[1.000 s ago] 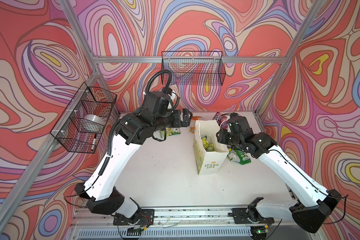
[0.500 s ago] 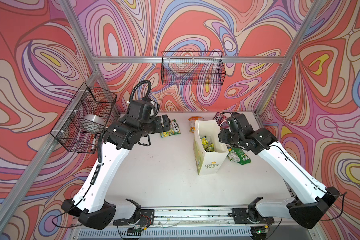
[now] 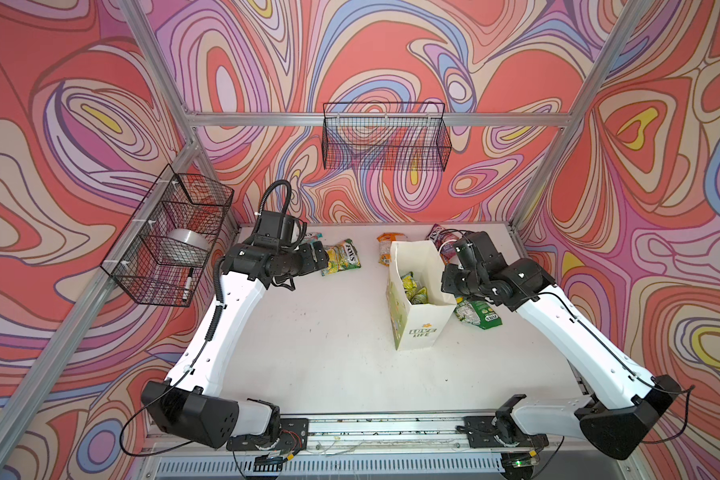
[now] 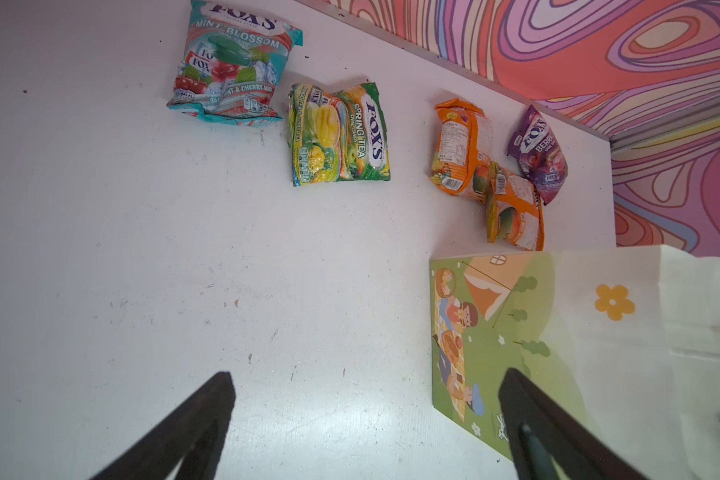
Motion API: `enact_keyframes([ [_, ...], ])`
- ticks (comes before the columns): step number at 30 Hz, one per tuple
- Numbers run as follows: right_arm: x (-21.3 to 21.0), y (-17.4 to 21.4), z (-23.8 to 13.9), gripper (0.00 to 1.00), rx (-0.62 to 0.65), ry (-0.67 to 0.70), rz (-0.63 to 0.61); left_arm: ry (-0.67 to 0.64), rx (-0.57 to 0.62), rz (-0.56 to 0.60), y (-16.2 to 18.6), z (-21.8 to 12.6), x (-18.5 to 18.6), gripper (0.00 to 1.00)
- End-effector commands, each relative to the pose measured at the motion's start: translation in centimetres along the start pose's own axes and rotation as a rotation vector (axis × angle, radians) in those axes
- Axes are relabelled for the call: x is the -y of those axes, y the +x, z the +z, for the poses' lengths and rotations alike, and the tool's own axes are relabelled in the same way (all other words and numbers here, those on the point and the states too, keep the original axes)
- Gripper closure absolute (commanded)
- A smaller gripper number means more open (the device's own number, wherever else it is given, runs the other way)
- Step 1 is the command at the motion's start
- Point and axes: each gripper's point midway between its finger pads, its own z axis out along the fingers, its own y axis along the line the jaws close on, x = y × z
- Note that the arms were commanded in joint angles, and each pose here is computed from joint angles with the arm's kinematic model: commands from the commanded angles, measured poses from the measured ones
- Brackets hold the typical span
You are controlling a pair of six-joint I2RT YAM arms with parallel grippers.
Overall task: Place the snacks into the paper bag
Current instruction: 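Withdraw the left gripper from the bag toward the teal Mint Blossom packet, then lower the left gripper and grasp the teal Mint Blossom packet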
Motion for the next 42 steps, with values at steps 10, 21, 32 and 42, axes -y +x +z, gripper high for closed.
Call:
enact_keyframes([
  [10, -0.5, 0.6, -0.1, 1.0, -0.007, -0.038, -0.001, -0.291, -0.081, 0.09, -4.6, 14.7, -6.8, 0.0],
  [21, -0.9, 0.4, -0.6, 1.0, 0.006, -0.073, 0.01, -0.432, -0.071, 0.221, -11.2, 24.1, -10.5, 0.0],
  [32, -1.0, 0.3, -0.7, 1.0, 0.0, -0.073, 0.022, -0.431, -0.069, 0.168, -12.4, 29.2, -13.1, 0.0],
  [42, -1.2, 0.3, -1.0, 1.0, 0.01, -0.092, 0.035, -0.455, -0.113, 0.123, -11.5, 29.7, -14.4, 0.21],
])
